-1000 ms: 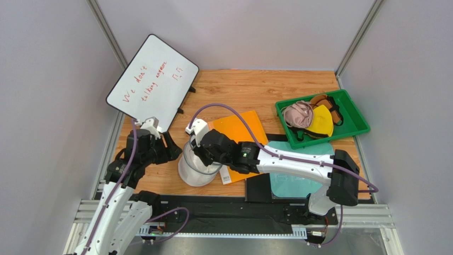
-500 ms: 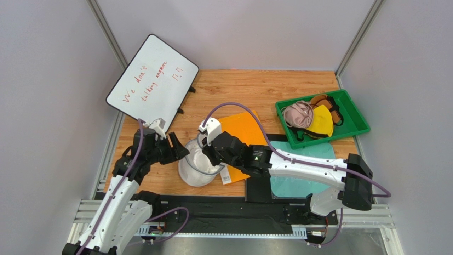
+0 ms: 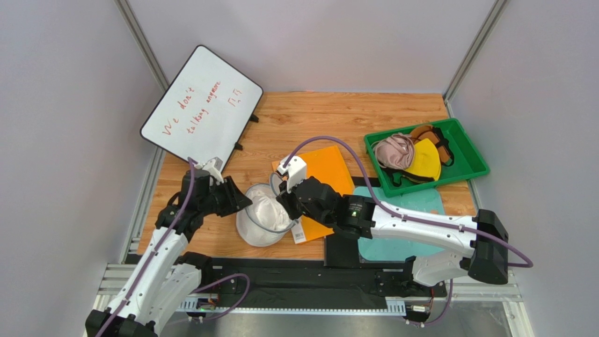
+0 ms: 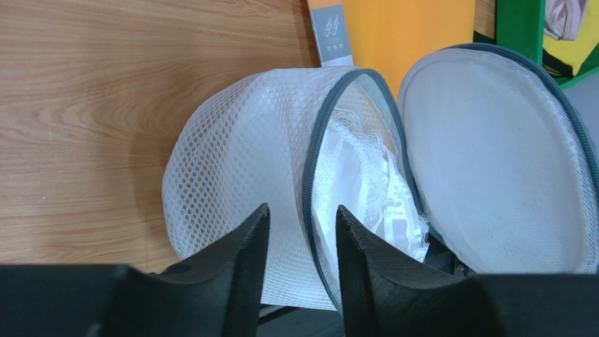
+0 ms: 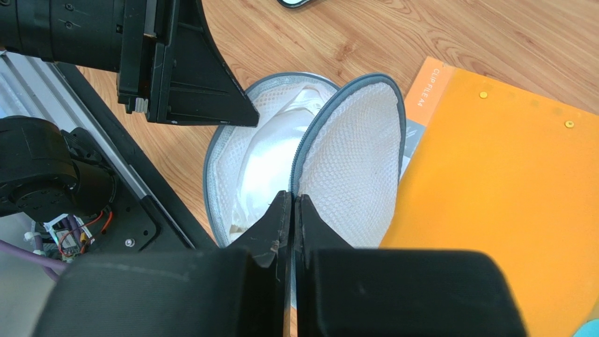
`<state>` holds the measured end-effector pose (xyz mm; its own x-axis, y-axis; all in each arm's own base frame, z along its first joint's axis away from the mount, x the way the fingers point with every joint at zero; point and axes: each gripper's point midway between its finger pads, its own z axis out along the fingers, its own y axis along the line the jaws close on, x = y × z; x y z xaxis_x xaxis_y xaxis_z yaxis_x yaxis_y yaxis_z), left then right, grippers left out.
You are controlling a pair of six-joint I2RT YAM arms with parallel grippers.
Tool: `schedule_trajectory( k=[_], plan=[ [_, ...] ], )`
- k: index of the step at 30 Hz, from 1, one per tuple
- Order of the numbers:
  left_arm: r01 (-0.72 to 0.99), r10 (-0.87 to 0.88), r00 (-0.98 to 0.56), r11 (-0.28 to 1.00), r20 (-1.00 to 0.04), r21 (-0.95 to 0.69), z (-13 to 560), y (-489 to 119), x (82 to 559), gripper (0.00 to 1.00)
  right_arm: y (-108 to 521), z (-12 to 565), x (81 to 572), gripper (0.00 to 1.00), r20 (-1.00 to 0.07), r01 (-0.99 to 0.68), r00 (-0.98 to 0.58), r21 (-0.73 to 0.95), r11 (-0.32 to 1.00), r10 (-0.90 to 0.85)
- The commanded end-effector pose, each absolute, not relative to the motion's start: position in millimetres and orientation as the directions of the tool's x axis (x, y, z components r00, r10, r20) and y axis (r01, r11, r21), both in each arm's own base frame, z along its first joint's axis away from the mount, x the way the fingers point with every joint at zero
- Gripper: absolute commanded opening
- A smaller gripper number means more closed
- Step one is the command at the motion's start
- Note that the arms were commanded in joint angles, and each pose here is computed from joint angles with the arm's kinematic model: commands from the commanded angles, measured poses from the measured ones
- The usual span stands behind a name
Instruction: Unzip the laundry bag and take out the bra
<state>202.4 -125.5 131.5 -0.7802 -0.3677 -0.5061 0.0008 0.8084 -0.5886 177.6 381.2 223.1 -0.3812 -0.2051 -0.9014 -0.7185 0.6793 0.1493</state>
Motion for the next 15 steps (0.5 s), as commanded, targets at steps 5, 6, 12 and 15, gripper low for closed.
schedule_trajectory(
  k=[5,6,12,15],
  plan=[
    [0.017,-0.385,-0.774,0.781,-0.502,-0.624,134,-132,208,0.24,347,243,194,0.00,-0.924,-0.610,-0.379,0.216,0.763,-0.042],
    [0.016,-0.385,-0.774,0.781,-0.502,-0.624,135,-132,208,0.20,339,240,198,0.00,-0.924,-0.581,-0.380,0.207,0.787,-0.037],
    [0.015,-0.383,-0.779,0.780,-0.496,-0.626,139,-133,210,0.00,287,225,211,0.01,-0.907,-0.401,-0.421,0.213,0.891,0.028],
    [0.013,-0.384,-0.775,0.784,-0.502,-0.621,141,-132,210,0.00,263,210,213,0.06,-0.889,-0.323,-0.452,0.234,0.917,0.068]
  ],
)
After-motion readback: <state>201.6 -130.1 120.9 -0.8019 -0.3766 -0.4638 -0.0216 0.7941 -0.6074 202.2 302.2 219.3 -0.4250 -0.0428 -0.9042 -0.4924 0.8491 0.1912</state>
